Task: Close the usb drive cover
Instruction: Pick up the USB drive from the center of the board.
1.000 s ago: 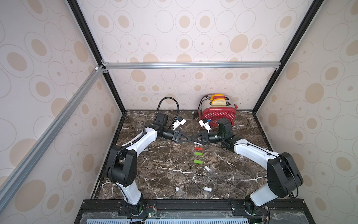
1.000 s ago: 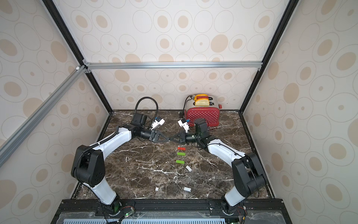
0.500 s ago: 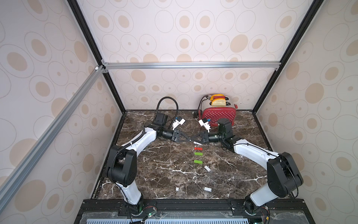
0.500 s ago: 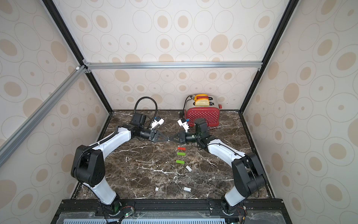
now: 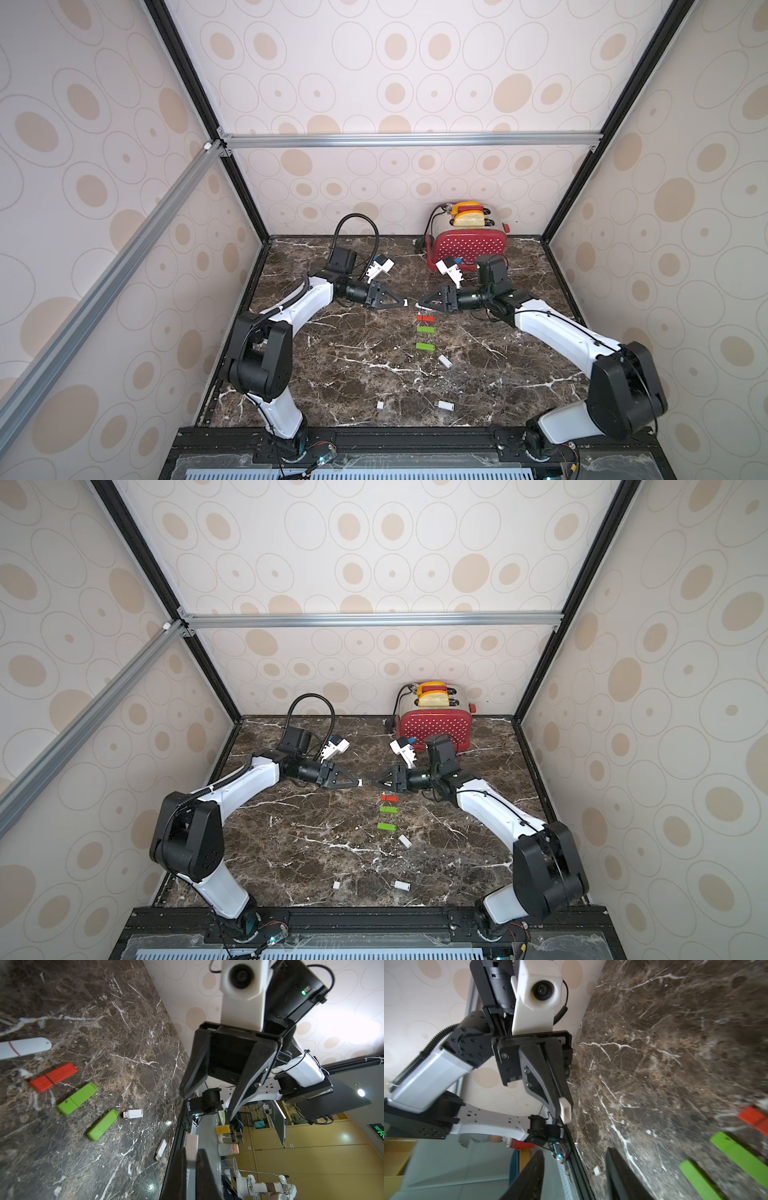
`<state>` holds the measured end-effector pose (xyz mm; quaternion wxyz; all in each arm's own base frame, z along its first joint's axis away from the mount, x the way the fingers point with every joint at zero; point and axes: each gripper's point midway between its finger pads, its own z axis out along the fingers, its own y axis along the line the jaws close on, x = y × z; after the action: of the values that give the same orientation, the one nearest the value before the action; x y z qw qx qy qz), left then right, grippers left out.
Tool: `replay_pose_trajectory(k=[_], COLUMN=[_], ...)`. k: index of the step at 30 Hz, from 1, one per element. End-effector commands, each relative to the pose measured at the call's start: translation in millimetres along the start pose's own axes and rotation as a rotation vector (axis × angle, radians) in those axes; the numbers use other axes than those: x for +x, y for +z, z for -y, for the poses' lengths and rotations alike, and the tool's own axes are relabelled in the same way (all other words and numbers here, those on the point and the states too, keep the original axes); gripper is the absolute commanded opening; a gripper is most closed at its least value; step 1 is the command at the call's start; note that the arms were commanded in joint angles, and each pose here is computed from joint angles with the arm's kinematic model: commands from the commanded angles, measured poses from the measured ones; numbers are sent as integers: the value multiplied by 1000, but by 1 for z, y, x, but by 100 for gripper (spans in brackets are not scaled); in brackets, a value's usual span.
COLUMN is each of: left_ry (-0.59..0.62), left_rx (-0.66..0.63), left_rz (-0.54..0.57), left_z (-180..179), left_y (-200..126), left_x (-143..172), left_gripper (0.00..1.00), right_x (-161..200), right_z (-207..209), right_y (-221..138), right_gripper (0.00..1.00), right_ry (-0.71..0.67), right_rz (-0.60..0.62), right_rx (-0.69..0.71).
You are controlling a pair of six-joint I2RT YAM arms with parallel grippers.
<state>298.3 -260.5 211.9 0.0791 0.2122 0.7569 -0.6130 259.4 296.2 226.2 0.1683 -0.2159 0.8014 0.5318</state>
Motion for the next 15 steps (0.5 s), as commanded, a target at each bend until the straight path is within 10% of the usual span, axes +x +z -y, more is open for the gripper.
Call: replay_pose_trajectory(k=[1,15], left_ry=[-64,-265], left_rx=[26,91], left_rz=[0,-20], left_z=[10,-15], left_y=[-13,-5], left_x=[9,32], left_gripper=[0,0], right_x=[48,153], right_z=[32,130], right_y=[-24,-27], right_gripper=[54,60], right_ry=[-113,-139], right_rz=[-154,-650], right_rx=[259,751])
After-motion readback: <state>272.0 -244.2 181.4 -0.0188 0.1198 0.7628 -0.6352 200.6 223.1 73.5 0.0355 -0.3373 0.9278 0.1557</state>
